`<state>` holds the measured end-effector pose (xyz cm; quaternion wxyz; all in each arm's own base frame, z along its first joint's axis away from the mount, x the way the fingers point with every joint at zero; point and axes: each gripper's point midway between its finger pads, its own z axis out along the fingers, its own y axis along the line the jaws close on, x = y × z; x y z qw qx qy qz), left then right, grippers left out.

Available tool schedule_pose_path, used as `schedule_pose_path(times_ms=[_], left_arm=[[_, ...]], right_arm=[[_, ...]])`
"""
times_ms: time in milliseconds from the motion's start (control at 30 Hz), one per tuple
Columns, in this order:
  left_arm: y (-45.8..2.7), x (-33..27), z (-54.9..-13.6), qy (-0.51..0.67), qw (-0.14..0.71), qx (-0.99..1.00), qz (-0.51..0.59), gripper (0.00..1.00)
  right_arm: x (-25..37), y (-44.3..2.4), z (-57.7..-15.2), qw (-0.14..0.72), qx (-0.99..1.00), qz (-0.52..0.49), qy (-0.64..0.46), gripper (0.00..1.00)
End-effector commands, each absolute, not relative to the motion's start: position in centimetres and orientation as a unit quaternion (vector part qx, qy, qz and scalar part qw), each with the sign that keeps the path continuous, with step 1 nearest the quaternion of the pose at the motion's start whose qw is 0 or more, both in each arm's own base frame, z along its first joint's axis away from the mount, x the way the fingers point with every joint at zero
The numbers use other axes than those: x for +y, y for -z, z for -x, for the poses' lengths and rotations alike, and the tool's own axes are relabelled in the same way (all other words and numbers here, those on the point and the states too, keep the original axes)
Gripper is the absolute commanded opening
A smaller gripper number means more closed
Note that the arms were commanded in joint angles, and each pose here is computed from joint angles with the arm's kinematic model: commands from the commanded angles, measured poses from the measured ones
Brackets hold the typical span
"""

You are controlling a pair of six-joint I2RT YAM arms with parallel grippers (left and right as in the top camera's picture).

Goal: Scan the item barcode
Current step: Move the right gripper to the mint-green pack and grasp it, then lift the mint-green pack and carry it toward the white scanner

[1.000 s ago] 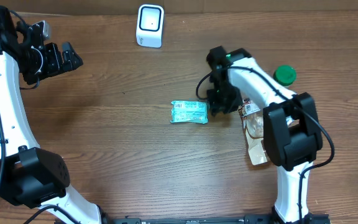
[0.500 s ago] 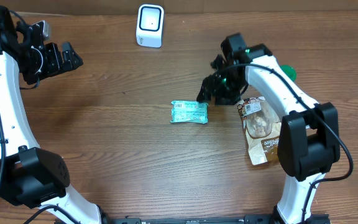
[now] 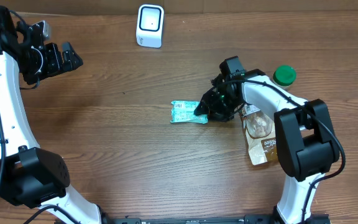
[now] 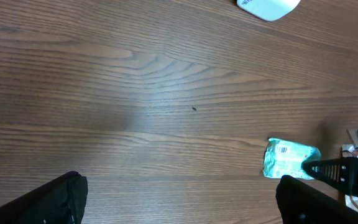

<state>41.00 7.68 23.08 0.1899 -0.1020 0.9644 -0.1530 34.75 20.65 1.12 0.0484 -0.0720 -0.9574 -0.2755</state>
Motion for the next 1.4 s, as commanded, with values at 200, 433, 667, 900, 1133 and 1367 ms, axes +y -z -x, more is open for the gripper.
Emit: schedule_pose_path(times_ms=[200, 433, 667, 900, 1133, 1367], left_arm=[[-23.7, 7.4, -41.1, 0.149, 0.199, 0.965, 0.088, 1.00], [-23.7, 7.4, -41.1, 0.149, 0.199, 0.965, 0.088, 1.00], [-23.7, 7.4, -41.1, 0.149, 0.199, 0.965, 0.088, 1.00], [-23.7, 7.4, -41.1, 0.149, 0.199, 0.965, 0.088, 1.00], [-23.7, 7.4, -41.1, 0.149, 0.199, 0.965, 0.088, 1.00], [-23.7, 7.4, -41.1, 0.149, 0.199, 0.965, 0.088, 1.00]], right_arm=[[20.9, 0.8, -34.4, 0.073, -0.951, 0.125, 0.273, 0.27], [21.2, 0.3, -34.8, 0.066, -0.949, 0.120, 0.283, 0.05], [22.8, -5.4, -35.8, 0.001, -0.938, 0.023, 0.345, 0.04], [24.2, -15.5, -34.8, -0.095, -0.896, -0.087, 0.424, 0.04], [23.5, -21.7, -32.8, -0.154, -0.880, -0.114, 0.434, 0.04], [23.1, -22.1, -31.6, -0.143, -0.884, -0.109, 0.431, 0.04]])
